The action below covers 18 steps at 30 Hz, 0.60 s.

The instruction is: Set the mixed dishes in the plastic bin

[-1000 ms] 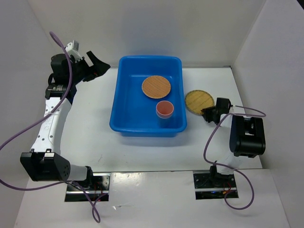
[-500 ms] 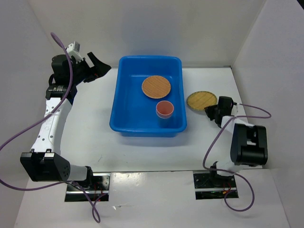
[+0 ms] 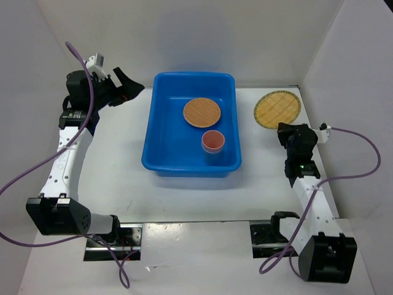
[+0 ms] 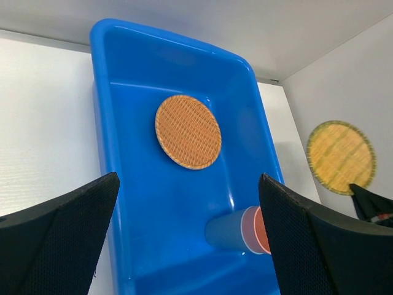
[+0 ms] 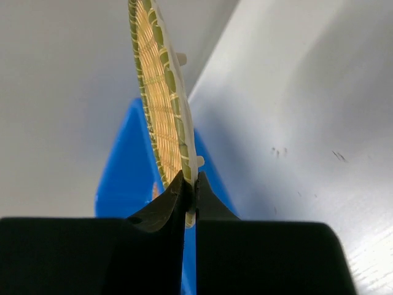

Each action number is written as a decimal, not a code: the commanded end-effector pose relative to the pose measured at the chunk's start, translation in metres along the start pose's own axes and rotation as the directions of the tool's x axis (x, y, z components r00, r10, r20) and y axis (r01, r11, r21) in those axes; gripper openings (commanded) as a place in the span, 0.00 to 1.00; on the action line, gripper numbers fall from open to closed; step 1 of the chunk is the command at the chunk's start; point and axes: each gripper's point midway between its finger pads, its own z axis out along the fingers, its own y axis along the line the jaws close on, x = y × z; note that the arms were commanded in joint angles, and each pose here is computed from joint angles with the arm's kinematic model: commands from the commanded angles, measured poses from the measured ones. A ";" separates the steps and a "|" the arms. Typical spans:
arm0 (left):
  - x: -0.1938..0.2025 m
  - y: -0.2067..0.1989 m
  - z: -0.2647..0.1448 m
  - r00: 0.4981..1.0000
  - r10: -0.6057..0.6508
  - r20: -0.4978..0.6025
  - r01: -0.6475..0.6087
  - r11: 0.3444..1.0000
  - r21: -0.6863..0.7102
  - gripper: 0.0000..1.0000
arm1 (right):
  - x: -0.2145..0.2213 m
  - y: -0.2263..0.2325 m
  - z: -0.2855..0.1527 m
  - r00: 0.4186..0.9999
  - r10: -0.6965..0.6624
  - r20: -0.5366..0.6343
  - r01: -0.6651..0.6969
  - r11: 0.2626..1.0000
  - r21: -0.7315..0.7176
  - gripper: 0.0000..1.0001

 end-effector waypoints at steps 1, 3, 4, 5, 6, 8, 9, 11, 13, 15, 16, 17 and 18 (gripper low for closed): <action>-0.022 -0.023 -0.016 0.997 0.032 0.076 -0.036 0.997 0.061 1.00 | -0.029 0.035 -0.020 0.994 -0.024 0.108 0.037 0.992 -0.122 0.00; -0.021 -0.024 -0.016 0.997 0.032 0.072 -0.037 0.997 0.069 1.00 | -0.031 0.056 -0.030 0.995 -0.014 0.094 0.033 0.978 -0.205 0.00; -0.021 -0.024 -0.016 0.997 0.032 0.072 -0.037 0.997 0.069 1.00 | -0.030 0.062 -0.034 0.996 -0.022 0.087 0.042 0.971 -0.234 0.00; -0.021 -0.024 -0.016 0.997 0.032 0.072 -0.037 0.997 0.069 1.00 | -0.030 0.075 -0.041 0.997 -0.020 0.079 0.041 0.959 -0.279 0.00; -0.021 -0.024 -0.016 0.997 0.032 0.072 -0.037 0.997 0.069 1.00 | -0.029 0.094 -0.049 0.997 -0.044 0.069 0.066 0.937 -0.343 0.00; -0.015 -0.023 -0.016 0.998 0.025 0.051 -0.029 0.997 0.072 1.00 | -0.029 0.120 -0.057 0.996 -0.070 0.056 0.087 0.908 -0.409 0.00; -0.015 -0.023 -0.016 0.998 0.025 0.051 -0.029 0.997 0.072 1.00 | -0.026 0.133 -0.061 0.996 -0.086 0.038 0.094 0.889 -0.449 0.00; -0.011 -0.028 -0.017 0.999 0.027 0.033 -0.030 0.994 0.104 1.00 | -0.018 0.162 -0.067 0.991 -0.128 0.029 0.125 0.850 -0.512 0.00; -0.007 -0.028 -0.014 1.000 0.023 0.012 -0.024 0.993 0.119 1.00 | 0.001 0.182 -0.072 0.982 -0.188 -0.001 0.155 0.815 -0.559 0.00; -0.003 -0.027 -0.009 1.000 0.020 -0.008 -0.019 0.990 0.136 1.00 | 0.014 0.202 -0.069 0.972 -0.234 -0.012 0.182 0.788 -0.588 0.00; -0.003 -0.027 -0.009 1.000 0.020 -0.008 -0.019 0.990 0.136 1.00 | 0.020 0.206 -0.065 0.965 -0.263 -0.004 0.211 0.780 -0.589 0.00; -0.002 -0.029 -0.009 1.000 0.021 -0.014 -0.019 0.989 0.147 1.00 | 0.029 0.219 -0.069 0.959 -0.281 -0.021 0.211 0.764 -0.610 0.00; 0.001 -0.028 -0.006 0.999 0.017 -0.027 -0.013 0.989 0.150 1.00 | 0.043 0.216 -0.053 0.949 -0.312 -0.042 0.227 0.773 -0.593 0.00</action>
